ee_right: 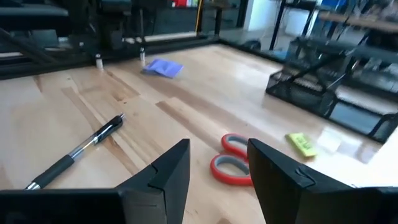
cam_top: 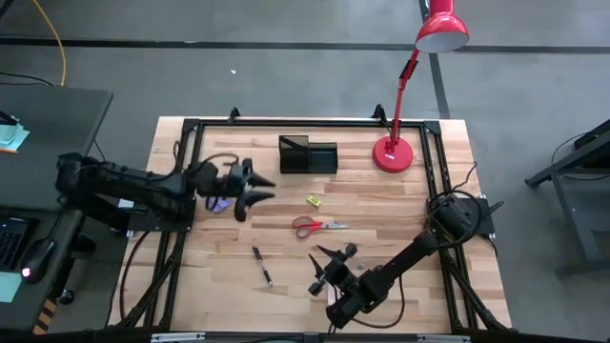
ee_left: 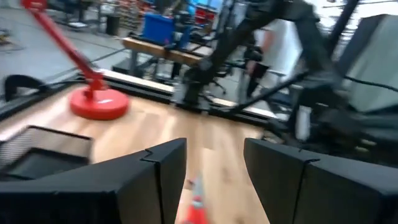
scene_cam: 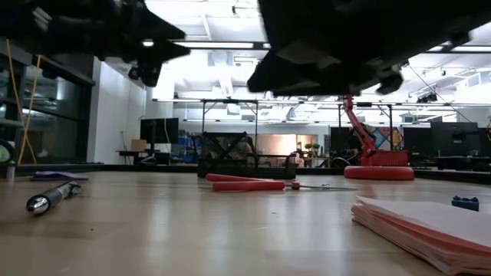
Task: Pick and place office supplies into organizer
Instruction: Put the transparent pen into the desk organizer
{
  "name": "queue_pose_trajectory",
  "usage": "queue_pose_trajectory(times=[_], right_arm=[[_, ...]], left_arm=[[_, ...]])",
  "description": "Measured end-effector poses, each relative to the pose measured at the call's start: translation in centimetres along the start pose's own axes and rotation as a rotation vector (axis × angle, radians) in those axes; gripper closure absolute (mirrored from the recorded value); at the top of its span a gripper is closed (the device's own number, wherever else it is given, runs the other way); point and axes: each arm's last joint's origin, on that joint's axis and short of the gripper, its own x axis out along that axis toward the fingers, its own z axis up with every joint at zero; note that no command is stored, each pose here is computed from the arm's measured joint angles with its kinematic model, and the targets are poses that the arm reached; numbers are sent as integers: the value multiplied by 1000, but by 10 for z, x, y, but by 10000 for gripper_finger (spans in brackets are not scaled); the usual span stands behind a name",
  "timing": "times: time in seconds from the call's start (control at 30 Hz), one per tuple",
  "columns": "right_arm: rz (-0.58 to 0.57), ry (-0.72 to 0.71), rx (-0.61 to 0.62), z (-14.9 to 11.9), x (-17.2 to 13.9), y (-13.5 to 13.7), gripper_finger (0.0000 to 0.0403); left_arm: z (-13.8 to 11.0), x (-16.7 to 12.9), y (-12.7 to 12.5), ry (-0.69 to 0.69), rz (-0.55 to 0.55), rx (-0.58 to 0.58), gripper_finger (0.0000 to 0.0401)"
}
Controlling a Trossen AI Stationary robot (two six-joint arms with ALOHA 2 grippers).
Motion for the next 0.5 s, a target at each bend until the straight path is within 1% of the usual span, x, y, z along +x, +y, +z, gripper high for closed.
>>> queue_pose_trajectory(times=[0.13, 0.2, 0.3, 0.37, 0.43, 0.5], right_arm=[[77, 115, 62, 3, 15, 3, 254], [152, 186, 91, 6, 25, 6, 253], [296, 292, 161, 14, 45, 10, 254], [384, 346, 205, 21, 56, 12, 256], [416, 380, 215, 30, 66, 13, 258], [414, 401, 210, 41, 72, 15, 258]], left_arm=[[-10, -6, -28, 2, -99, 6, 247], [-13, -9, -42, -15, -164, 8, 247], [-16, -17, -62, -31, -267, 19, 247], [-19, -22, -74, -35, -298, 24, 247], [-22, -28, -84, -34, -321, 50, 247], [-25, -33, -95, -30, -343, 66, 247]])
